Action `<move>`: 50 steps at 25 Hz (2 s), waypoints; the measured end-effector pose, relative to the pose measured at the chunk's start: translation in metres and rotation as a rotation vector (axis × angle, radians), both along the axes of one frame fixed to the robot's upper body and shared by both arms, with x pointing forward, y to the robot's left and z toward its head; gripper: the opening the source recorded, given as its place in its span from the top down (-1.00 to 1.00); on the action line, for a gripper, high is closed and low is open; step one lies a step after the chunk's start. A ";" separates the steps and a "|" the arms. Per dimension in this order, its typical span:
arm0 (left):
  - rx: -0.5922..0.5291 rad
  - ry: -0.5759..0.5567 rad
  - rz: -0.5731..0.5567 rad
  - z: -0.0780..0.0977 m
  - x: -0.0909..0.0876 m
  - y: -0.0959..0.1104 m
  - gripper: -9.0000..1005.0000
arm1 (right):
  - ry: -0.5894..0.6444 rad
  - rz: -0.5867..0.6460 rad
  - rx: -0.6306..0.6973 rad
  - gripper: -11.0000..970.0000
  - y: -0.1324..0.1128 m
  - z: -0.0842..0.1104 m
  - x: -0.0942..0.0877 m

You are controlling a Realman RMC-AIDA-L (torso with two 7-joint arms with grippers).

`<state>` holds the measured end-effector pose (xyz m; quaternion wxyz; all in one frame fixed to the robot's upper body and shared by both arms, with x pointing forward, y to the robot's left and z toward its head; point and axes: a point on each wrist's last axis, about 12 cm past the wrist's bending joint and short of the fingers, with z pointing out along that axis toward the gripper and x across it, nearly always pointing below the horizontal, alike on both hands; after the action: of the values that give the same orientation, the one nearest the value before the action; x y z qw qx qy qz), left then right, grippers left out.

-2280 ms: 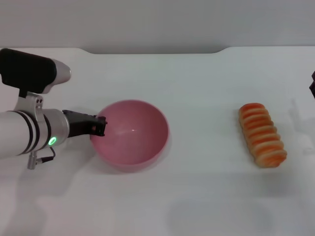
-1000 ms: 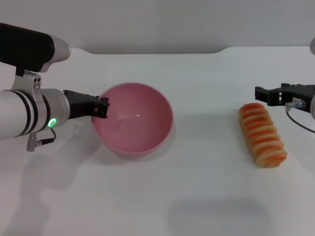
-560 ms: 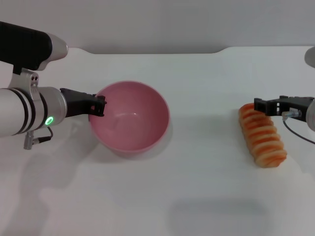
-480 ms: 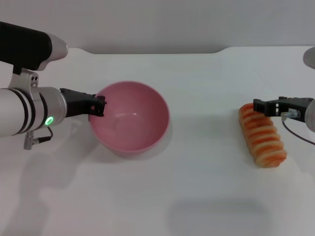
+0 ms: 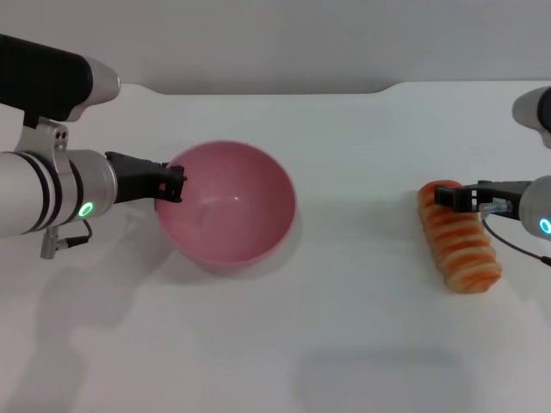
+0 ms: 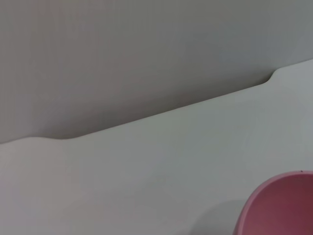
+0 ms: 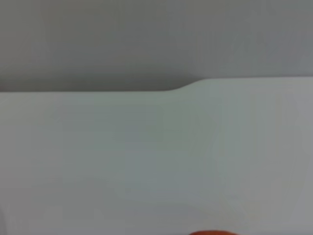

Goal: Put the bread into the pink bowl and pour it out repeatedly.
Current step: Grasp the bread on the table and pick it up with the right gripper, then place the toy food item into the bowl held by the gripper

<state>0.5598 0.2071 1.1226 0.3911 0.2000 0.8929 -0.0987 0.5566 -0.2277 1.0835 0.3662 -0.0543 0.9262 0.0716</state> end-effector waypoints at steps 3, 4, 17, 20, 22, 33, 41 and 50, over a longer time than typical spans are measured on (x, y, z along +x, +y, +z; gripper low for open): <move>0.001 0.000 -0.005 0.001 0.001 -0.001 0.89 | 0.015 0.000 0.003 -0.32 0.001 -0.005 0.002; 0.001 0.001 -0.007 0.001 0.001 -0.002 0.89 | 0.018 0.002 0.002 -0.31 0.002 -0.006 0.003; 0.000 -0.002 -0.014 0.003 0.003 -0.005 0.89 | 0.044 0.070 -0.055 -0.23 0.011 -0.017 0.009; 0.002 -0.003 -0.018 0.003 0.004 -0.006 0.89 | 0.038 0.110 -0.083 -0.17 0.014 -0.018 0.008; 0.002 -0.004 -0.019 0.004 0.005 -0.007 0.89 | 0.035 0.118 -0.087 -0.06 0.015 -0.019 0.008; 0.004 0.005 -0.005 0.000 0.008 -0.004 0.89 | -0.024 0.127 -0.064 0.20 0.019 -0.003 0.007; 0.011 0.025 -0.011 -0.005 0.010 -0.007 0.89 | -0.116 0.157 -0.069 0.34 0.027 0.027 0.011; 0.001 0.032 -0.026 -0.009 0.009 -0.015 0.89 | -0.288 0.254 -0.060 0.45 0.054 0.084 0.009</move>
<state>0.5692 0.1925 1.1139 0.3753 0.2103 0.8965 -0.1065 0.5659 -0.1734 1.1670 0.4809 -0.1915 0.8517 0.0813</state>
